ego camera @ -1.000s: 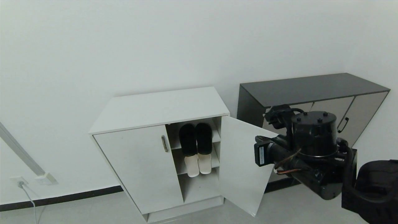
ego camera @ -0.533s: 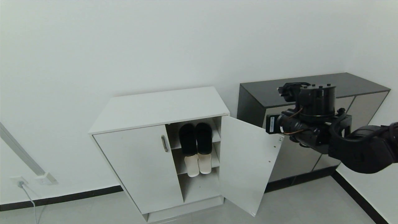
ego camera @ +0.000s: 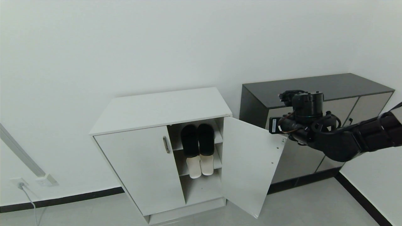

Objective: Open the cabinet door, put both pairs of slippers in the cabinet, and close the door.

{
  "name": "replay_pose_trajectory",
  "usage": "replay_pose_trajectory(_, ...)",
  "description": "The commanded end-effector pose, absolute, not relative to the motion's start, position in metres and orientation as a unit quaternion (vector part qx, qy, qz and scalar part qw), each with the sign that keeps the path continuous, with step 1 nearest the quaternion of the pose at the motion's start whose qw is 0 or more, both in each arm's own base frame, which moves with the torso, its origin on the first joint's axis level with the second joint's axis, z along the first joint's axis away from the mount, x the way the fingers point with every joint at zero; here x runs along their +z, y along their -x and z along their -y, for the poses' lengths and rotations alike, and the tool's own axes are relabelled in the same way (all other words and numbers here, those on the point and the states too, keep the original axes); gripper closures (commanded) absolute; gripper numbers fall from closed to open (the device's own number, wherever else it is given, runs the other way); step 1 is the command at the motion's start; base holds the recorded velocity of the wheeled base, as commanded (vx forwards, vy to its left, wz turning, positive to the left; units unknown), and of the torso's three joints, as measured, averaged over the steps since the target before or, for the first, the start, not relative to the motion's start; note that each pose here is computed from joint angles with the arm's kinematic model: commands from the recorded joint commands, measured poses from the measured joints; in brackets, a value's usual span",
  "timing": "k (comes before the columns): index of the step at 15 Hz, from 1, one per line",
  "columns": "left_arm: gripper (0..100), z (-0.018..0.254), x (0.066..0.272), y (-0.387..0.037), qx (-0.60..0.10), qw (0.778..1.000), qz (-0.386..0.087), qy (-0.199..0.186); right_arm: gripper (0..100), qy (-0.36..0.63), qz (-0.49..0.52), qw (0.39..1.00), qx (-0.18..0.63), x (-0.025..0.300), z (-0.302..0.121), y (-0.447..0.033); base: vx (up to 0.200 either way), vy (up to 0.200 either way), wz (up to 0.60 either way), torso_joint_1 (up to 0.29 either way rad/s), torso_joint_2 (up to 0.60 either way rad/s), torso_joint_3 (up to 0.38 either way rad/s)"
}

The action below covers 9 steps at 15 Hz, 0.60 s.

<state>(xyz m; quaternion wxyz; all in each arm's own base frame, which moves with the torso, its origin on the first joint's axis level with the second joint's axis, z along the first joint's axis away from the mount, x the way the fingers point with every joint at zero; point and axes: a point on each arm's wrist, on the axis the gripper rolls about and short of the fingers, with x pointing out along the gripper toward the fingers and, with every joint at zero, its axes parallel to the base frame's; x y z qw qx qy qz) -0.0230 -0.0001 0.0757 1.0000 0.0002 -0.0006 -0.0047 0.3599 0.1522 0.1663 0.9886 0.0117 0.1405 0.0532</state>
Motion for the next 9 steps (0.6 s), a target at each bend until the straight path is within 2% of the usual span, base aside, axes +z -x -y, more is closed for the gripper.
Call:
replay_pose_trajectory(1, 100, 0.0, 0.076, 0.023, -0.005, 1.0, 0.0, -0.001, 100, -0.005, -0.164, 0.985, 0.046, 0.143, -0.152, -0.376, 0.0, 0.0, 0.0, 0.0, 0.0, 0.0)
replay_pose_trajectory(9, 100, 0.0, 0.076, 0.023, -0.005, 1.0, 0.0, 0.0, 100, -0.017, -0.171, 0.985, 0.036, 0.113, -0.152, -0.403, 0.0, 0.0, 0.0, 0.0, 0.0, 0.0)
